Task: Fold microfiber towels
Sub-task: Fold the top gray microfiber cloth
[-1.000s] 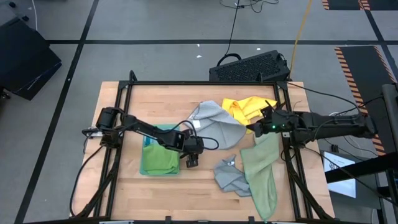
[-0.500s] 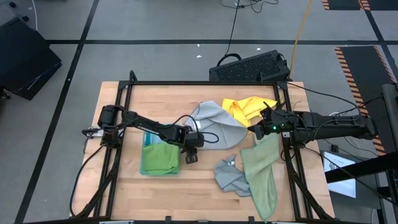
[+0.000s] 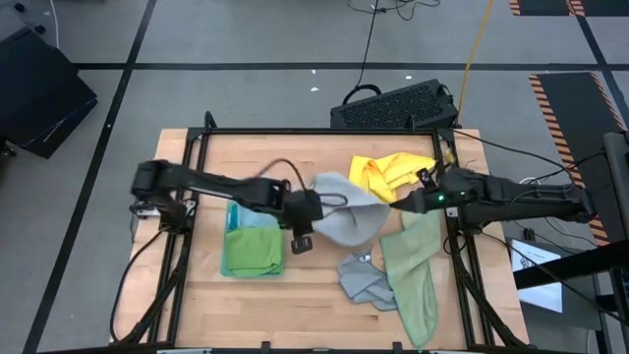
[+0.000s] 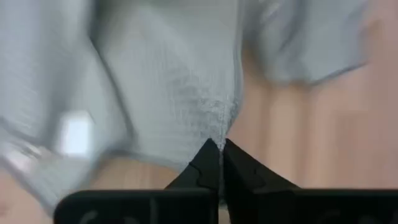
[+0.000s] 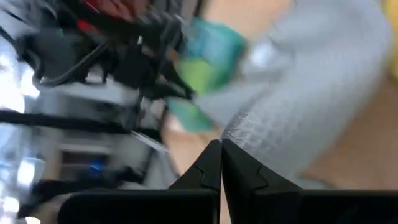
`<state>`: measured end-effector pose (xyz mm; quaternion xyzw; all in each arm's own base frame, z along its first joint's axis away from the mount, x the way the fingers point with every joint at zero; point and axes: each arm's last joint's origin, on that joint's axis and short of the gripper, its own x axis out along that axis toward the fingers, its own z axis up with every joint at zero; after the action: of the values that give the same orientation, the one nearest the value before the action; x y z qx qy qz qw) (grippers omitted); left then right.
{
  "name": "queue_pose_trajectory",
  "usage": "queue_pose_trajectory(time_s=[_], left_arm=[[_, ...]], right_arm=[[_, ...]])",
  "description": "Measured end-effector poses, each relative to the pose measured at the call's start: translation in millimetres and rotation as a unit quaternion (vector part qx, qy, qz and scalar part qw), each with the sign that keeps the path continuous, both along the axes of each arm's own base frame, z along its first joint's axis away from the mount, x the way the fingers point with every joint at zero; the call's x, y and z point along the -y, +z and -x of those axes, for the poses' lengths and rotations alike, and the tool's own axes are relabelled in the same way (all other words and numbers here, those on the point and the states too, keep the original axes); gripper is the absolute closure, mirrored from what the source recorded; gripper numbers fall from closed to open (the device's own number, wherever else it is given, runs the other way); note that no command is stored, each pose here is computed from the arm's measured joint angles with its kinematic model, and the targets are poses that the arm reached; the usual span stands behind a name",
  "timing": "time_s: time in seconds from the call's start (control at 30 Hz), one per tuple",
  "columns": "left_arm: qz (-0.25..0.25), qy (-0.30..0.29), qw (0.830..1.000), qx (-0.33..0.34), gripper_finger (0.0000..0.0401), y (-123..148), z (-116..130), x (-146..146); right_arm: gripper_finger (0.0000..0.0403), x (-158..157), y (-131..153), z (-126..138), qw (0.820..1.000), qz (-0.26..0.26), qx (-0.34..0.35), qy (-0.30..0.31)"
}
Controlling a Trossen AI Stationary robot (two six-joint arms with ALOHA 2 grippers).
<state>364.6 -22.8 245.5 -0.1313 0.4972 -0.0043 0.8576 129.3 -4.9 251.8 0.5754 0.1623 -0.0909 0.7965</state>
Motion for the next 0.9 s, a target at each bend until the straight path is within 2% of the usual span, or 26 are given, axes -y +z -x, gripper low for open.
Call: queue_pose_trajectory(time_s=[0.1,0.17,0.3,0.37,0.47,0.57,0.63,0.7,0.77,0.83,0.9], left_arm=[[-0.033,0.012,0.995,0.09,0.0396,61,14,-2],[-0.072,0.034,0.985,0.152,0.0395,96,27,-9],[-0.153,0.094,0.965,0.19,0.0397,125,50,-35],[-0.17,0.112,0.957,0.204,0.0396,134,59,-53],[-0.181,0.153,0.937,0.257,0.0396,152,67,-78],[-0.187,0.189,0.909,0.32,0.0397,179,72,-96],[-0.198,0.204,0.889,0.359,0.0396,198,76,-105],[-0.211,0.215,0.87,0.39,0.0397,214,81,-112],[-0.209,0.223,0.863,0.403,0.0398,222,82,-116],[-0.184,0.218,0.874,0.394,0.0397,219,83,-118],[-0.148,0.206,0.898,0.359,0.0396,210,83,-116]], right_arm=[[0.0403,3,18,-1,0.995,0.006,0.081,-0.057],[0.0403,6,27,-1,0.987,0.021,0.122,-0.103],[0.0403,13,38,0,0.961,0.046,0.179,-0.204],[0.0403,19,48,-1,0.938,0.061,0.222,-0.259],[0.0403,27,66,-3,0.893,0.092,0.305,-0.317],[0.0403,37,79,-6,0.856,0.105,0.368,-0.348],[0.0403,43,90,-9,0.84,0.112,0.387,-0.363],[0.0403,49,103,-15,0.833,0.125,0.387,-0.375],[0.0403,57,117,-20,0.828,0.143,0.391,-0.376],[0.0403,64,126,-23,0.835,0.161,0.392,-0.352],[0.0403,69,126,-27,0.859,0.16,0.379,-0.306]])
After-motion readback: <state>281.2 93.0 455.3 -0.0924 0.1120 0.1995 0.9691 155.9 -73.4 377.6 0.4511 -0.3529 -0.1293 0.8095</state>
